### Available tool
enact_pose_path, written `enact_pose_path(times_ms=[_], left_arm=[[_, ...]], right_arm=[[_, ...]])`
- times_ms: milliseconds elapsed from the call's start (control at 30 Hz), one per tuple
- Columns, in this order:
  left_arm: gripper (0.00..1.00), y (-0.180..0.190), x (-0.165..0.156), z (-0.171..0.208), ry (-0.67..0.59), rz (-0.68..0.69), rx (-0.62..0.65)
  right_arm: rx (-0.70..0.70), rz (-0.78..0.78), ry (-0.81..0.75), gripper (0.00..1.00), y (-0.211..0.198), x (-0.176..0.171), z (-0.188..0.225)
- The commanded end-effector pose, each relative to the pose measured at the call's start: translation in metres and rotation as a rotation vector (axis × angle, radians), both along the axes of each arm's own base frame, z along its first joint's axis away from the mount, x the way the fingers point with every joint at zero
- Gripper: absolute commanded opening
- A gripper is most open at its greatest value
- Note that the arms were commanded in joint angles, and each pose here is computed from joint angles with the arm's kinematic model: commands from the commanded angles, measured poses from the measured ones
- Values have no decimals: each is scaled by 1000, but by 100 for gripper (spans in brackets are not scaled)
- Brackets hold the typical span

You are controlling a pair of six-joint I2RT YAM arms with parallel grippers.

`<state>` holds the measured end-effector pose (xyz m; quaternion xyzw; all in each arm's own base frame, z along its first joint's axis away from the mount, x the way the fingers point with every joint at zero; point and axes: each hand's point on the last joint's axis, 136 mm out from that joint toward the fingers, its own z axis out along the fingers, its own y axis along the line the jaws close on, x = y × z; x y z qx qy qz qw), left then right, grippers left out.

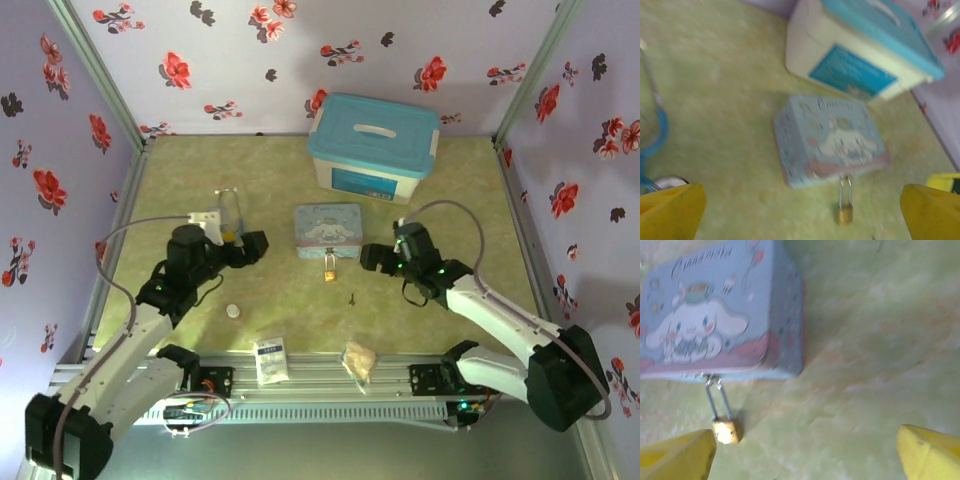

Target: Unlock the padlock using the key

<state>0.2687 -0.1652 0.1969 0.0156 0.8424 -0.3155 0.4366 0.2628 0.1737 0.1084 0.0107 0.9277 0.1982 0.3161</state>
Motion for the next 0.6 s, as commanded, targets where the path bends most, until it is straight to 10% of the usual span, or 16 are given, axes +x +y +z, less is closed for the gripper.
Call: enact_pose_path(times_ms=[0,567], left_arm=[[100,-21,-16,-15,77,-29,-12],[100,-92,-58,-58,242,-129,-119]], right_arm=[[-95,-69,35,89,1,-18,-20],[-301,45,61,65,60,-67,-86]])
